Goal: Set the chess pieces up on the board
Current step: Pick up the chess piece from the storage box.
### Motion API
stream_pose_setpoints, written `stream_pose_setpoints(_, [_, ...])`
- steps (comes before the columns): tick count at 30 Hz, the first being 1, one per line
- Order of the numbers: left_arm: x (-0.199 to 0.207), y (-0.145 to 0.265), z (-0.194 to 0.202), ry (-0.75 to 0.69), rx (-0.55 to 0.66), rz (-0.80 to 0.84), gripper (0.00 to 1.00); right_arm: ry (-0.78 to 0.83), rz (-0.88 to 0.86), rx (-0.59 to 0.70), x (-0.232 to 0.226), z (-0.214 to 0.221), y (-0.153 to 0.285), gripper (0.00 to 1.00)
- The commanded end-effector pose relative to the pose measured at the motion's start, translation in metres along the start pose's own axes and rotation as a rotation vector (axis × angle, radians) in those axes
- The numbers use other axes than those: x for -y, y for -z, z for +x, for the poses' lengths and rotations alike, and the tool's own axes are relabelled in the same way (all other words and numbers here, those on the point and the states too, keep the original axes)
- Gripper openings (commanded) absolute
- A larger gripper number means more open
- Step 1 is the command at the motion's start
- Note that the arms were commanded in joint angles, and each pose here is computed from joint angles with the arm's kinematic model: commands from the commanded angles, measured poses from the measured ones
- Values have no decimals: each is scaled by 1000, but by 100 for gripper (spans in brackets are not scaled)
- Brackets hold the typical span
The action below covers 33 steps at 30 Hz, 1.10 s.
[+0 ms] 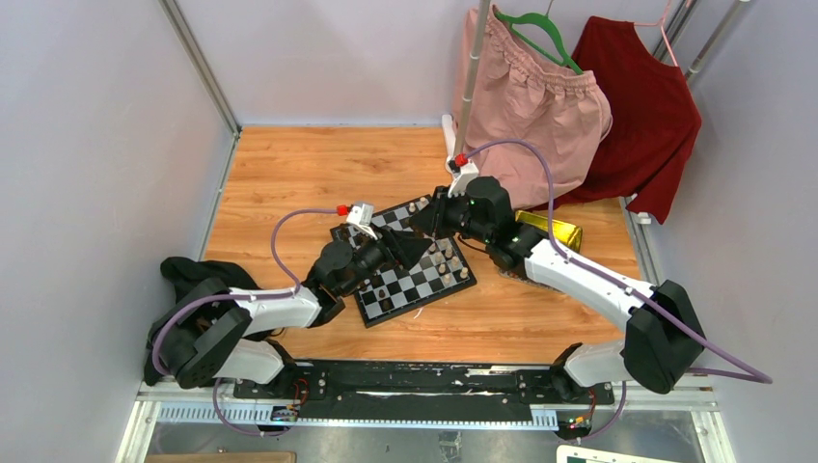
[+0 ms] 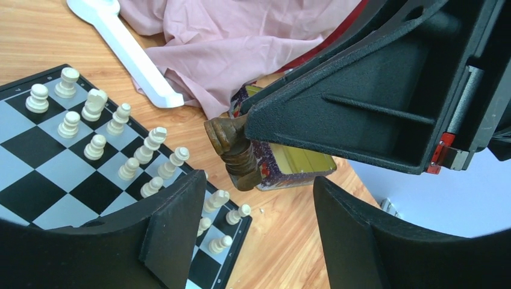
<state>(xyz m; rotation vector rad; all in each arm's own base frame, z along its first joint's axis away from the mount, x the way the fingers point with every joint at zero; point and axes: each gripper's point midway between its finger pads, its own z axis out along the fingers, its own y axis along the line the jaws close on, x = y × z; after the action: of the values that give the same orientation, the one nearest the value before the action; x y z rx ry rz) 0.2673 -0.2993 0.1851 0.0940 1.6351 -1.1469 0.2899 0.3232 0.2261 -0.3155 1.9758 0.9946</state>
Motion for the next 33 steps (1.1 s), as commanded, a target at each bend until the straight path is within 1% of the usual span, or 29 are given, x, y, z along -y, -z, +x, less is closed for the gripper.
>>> stream_pose_setpoints(1, [7,0,-8,11,53,33,68,-4,-31,1,-7,5,-4,0])
stream_pose_setpoints(12, [8,-2,-2,36,50,60,56,-8,-33,5,-7,5,-5,0])
stream_pose_setpoints(21, [7,-2,-4,37,73,66,48,-14,-38,-2,-8,7,-7,0])
stream_pose_setpoints(28, [7,0,-6,30,87,64,37,-18,-36,-4,-6,9,-8,0])
stream_pose_setpoints(33, [5,2,-5,31,91,64,32,-19,-37,-8,-6,11,-8,0])
